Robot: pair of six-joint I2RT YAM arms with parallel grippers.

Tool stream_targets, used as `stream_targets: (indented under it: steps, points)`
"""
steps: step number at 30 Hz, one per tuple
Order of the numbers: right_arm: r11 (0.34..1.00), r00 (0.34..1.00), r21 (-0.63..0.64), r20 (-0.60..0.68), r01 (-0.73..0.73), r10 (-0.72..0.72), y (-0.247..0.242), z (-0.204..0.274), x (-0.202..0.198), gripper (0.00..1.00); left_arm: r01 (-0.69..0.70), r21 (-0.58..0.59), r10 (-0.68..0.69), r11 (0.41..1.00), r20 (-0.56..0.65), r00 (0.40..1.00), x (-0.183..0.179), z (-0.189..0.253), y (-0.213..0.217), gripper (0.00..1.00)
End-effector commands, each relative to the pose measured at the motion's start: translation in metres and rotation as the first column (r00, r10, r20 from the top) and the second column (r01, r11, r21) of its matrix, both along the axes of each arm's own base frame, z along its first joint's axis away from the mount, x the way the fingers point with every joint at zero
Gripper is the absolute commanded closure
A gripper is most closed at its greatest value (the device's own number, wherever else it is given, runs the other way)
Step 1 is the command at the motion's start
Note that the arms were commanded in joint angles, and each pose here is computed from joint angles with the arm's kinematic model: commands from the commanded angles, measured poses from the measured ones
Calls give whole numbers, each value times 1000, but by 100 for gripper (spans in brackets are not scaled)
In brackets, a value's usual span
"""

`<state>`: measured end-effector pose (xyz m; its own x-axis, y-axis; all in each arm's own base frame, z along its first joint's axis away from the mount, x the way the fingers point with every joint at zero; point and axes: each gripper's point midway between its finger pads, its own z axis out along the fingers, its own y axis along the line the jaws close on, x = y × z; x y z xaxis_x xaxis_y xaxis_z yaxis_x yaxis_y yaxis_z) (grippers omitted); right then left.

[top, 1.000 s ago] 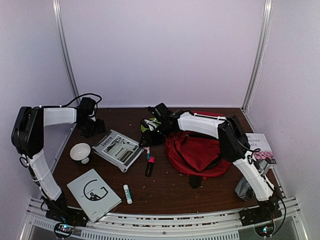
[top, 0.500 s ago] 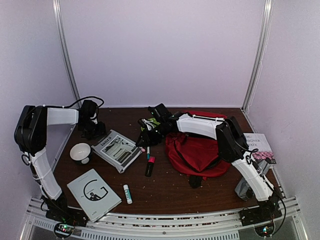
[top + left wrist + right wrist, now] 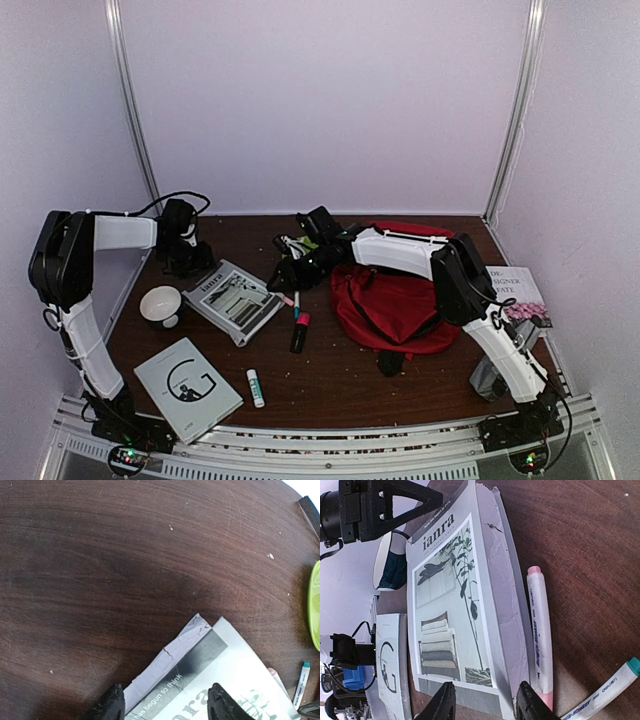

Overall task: Pack the student bag
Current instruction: Pick up the book from the center of the board.

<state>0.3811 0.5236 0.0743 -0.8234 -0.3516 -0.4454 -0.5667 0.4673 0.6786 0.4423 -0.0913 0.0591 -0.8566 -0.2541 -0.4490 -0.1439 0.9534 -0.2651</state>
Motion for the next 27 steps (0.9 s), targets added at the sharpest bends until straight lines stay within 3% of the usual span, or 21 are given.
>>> stream_targets:
  steps: [1, 8, 15, 17, 21, 27]
  points:
    - [998, 999, -52, 34, 35, -33, 1, -5, 3, 56, 19, -19, -18, 1000, 48, 999, 12, 9, -3, 41]
    - [998, 999, -45, -20, 45, -46, 5, -9, -5, 57, 36, -40, -35, 999, 44, 998, 11, 8, -7, 42]
    - [1000, 998, 29, -70, -1, 3, 16, -6, -16, 83, 43, -47, -41, 998, 42, 998, 11, 7, -9, 44]
    - [999, 997, 41, -74, -2, 5, 16, -3, -16, 85, 45, -51, -43, 998, 42, 998, 10, 6, -10, 45]
    - [1000, 998, 21, -64, 12, -10, 14, -4, -14, 66, 48, -64, -45, 997, 44, 998, 11, 5, -12, 46]
    - [996, 994, -67, -88, 57, -63, -1, -24, -17, 59, 51, -85, -48, 995, 45, 998, 10, 4, -15, 48]
